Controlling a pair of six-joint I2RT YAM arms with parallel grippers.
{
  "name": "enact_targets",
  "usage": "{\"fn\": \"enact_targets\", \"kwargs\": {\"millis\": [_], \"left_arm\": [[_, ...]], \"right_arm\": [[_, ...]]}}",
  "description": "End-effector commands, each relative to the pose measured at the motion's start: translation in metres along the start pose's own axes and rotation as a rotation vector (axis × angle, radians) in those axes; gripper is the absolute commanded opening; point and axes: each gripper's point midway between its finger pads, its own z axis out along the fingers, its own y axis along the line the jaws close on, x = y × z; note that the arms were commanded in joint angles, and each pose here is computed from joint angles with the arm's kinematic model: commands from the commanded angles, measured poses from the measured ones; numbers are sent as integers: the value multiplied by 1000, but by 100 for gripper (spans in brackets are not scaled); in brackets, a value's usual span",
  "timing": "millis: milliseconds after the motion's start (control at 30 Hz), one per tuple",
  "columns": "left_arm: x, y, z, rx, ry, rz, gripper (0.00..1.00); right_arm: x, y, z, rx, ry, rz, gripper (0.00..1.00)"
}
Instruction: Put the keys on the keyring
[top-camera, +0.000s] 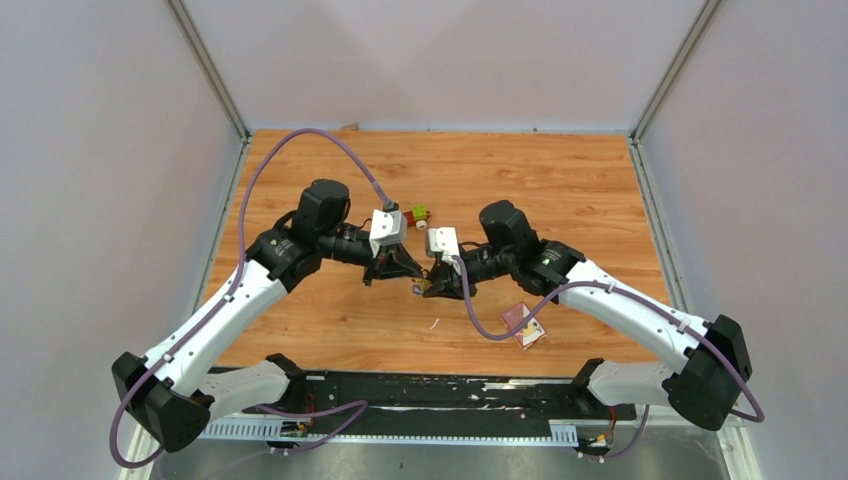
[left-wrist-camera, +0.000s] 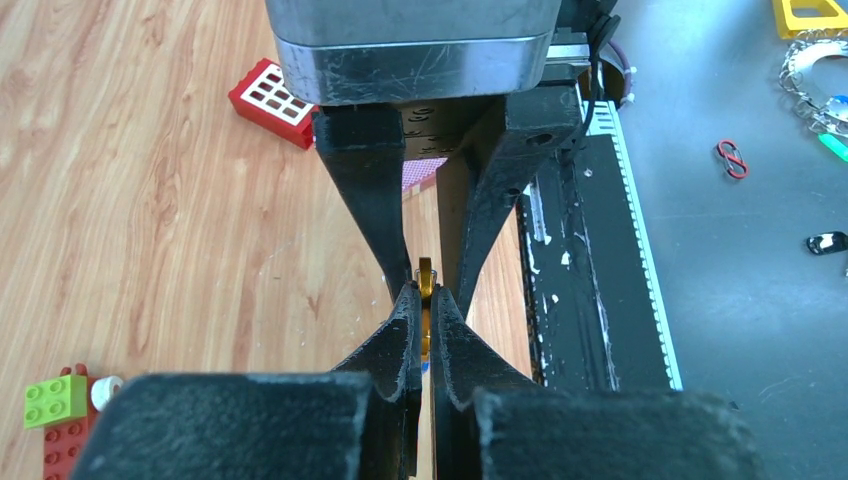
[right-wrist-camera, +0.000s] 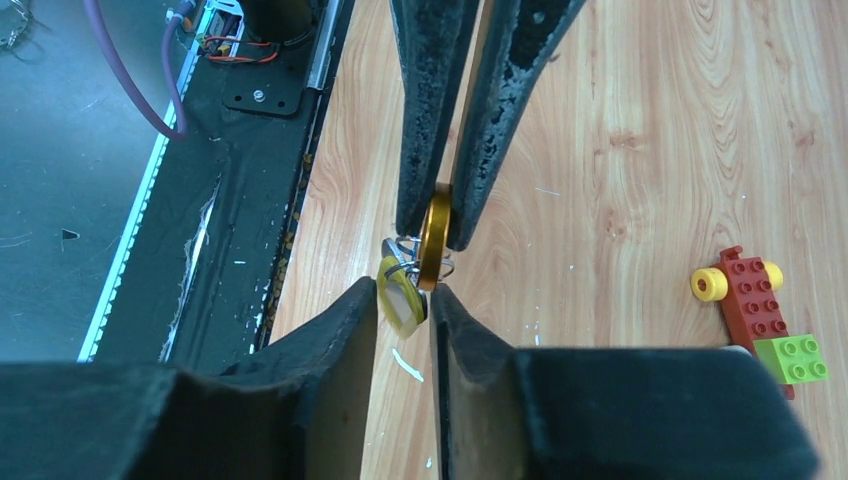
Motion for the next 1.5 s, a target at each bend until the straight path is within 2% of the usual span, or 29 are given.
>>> {"fn": "enact_targets", "kwargs": {"millis": [0, 133, 300, 467, 1167, 1467], "left_arm": [[-7, -4, -2, 0, -24, 44, 0], [-5, -3, -2, -3, -19, 42, 0], [-2, -2, -2, -11, -8, 47, 0], [1, 0, -3, -21, 7, 60, 0], [22, 15, -5, -76, 100, 97, 0], [24, 17, -4, -79, 103, 99, 0]], "right_arm": [[-25, -5, -8, 9, -57, -48, 24], [-26, -7, -12, 21, -62, -48, 15], [-23, -10, -15, 34, -54, -48, 10], [-23, -13, -21, 52, -55, -54, 0], [-20, -9, -26, 5, -10, -60, 0], [-13, -10, -23, -10, 23, -47, 10]]}}
